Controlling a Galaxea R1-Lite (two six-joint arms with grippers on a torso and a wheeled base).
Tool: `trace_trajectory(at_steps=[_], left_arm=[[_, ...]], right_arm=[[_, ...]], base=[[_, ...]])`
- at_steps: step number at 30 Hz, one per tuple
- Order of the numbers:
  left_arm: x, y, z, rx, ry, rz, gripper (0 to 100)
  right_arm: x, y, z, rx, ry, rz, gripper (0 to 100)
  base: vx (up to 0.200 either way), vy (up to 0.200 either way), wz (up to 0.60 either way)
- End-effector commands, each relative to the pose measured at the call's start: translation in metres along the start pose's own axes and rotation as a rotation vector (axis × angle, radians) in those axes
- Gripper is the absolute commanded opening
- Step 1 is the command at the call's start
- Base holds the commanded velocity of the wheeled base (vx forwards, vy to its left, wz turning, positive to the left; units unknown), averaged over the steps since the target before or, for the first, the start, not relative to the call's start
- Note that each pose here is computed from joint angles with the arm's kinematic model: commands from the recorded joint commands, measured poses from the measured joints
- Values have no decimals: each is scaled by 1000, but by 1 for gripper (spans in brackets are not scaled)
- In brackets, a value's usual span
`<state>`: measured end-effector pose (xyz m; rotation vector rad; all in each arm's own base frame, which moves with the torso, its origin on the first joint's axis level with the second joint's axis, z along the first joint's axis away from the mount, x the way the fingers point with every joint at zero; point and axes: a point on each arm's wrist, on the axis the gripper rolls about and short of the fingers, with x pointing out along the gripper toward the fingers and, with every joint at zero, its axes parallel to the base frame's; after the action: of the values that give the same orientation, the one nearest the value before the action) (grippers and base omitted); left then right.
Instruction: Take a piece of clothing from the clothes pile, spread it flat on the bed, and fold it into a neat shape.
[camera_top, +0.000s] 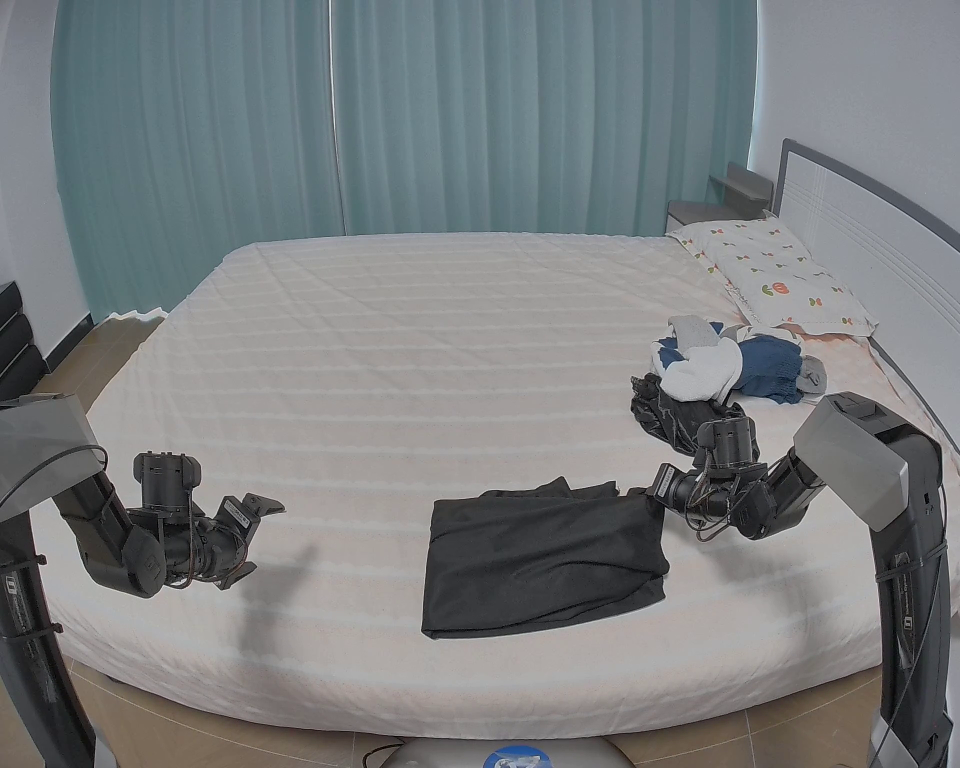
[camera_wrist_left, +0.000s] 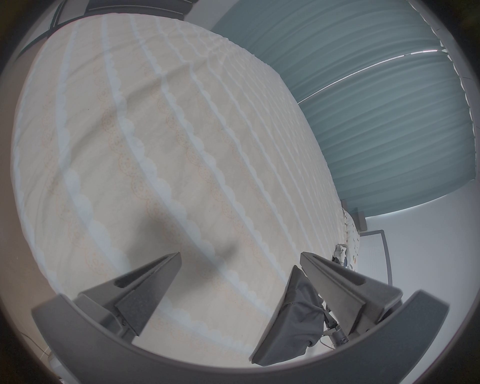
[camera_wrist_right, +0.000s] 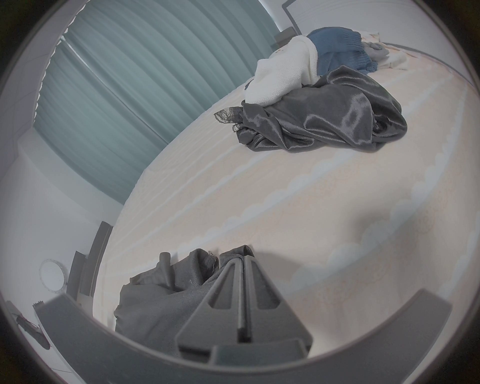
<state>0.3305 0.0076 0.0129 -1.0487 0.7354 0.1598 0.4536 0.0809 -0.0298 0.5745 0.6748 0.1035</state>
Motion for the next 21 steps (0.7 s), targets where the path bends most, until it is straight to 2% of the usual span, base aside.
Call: trace_trajectory(at_steps=[1,2,4,8,10,11,13,21], left_arm=[[0,0,0,-2,-1,1,100],[0,0,0,-2,-1,1,100],[0,0,0,-2,-1,1,100],[0,0,0,-1,0,0,100],[0,0,0,-2,-1,1,100],[0,0,0,-2,-1,1,100],[0,0,0,-2,-1,1,100],[0,0,0,-2,-1,1,100]], right_arm=[[0,2,0,5,-1,5,0],[-2,4,1,8,-12,15,100],[-13,9,10,6,-46,34,100],[-38,10,15,10,-33,53,100],[-62,7,3,4,53,84,100],[-62,7,3,4,53,84,100],[-82,0,-13,-30,112,119,100],[-102,-21,-60,-137,190,194,100]], base=[[0,0,0],[0,0,0],[0,0,0],[0,0,0],[0,0,0],[0,0,0],[0,0,0],[0,0,0]])
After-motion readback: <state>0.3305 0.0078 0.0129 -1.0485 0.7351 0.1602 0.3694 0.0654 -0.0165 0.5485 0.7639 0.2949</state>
